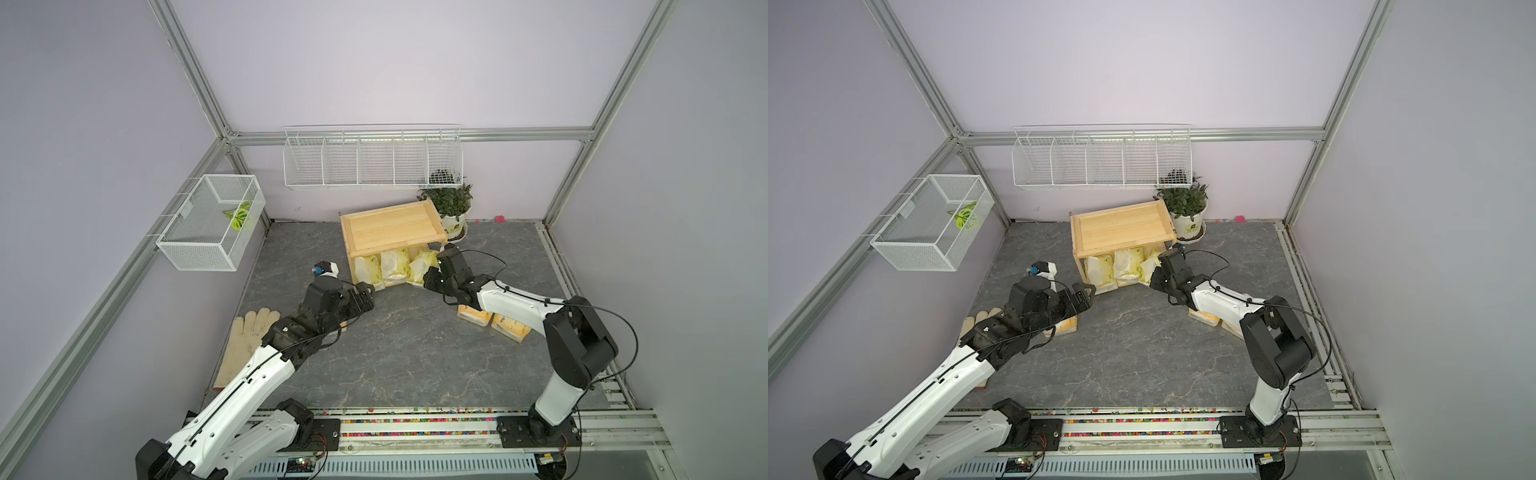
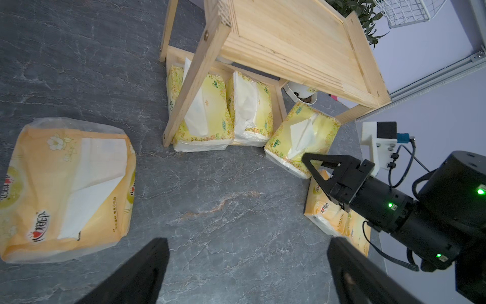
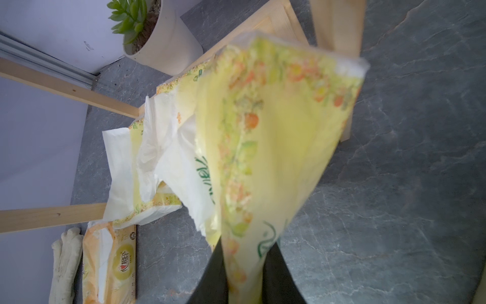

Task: Place the tissue boxes on the shelf by color
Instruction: Place a box of tissues on the shelf.

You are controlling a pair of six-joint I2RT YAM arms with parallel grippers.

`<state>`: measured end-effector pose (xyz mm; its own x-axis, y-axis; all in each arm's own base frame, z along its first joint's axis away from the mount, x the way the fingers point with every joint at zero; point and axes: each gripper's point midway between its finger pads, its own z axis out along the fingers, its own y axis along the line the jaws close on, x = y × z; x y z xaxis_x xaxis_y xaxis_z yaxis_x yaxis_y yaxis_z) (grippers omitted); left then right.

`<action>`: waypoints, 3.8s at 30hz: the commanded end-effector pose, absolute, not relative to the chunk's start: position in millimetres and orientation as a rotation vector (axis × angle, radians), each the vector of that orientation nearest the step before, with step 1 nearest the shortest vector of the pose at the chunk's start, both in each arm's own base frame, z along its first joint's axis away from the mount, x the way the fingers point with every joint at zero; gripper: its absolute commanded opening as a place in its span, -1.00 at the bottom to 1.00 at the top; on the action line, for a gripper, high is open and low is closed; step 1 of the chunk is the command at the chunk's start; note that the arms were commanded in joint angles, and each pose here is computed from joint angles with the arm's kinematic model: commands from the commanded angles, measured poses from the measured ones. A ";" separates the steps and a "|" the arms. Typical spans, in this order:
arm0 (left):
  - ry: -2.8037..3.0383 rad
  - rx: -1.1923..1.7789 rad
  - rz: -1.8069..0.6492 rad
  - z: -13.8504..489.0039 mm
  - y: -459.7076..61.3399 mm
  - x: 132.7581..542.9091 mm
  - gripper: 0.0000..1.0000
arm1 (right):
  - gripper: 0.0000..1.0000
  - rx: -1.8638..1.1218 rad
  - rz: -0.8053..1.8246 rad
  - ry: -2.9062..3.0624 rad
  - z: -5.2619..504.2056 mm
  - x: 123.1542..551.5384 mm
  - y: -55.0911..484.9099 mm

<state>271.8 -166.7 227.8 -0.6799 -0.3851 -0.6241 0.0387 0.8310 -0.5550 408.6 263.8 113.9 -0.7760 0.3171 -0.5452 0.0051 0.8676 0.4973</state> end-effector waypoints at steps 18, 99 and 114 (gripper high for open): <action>2.222 -0.221 -0.711 225.7 -167.8 267.2 1.00 | -0.44 0.071 0.429 2.477 115.0 431.5 251.0; 2.184 -0.194 -0.756 247.2 -172.6 267.3 1.00 | 0.57 0.352 0.613 2.231 159.7 437.4 184.8; 2.181 -0.164 -0.717 261.9 -175.3 276.6 1.00 | 0.52 0.436 1.334 2.302 157.0 516.7 183.1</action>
<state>274.5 -176.2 250.8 -0.6743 -0.3504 -0.6501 0.1077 0.8242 -0.5559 521.0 162.9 155.2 -0.7852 0.5330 -0.3152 0.0516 0.5636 0.8245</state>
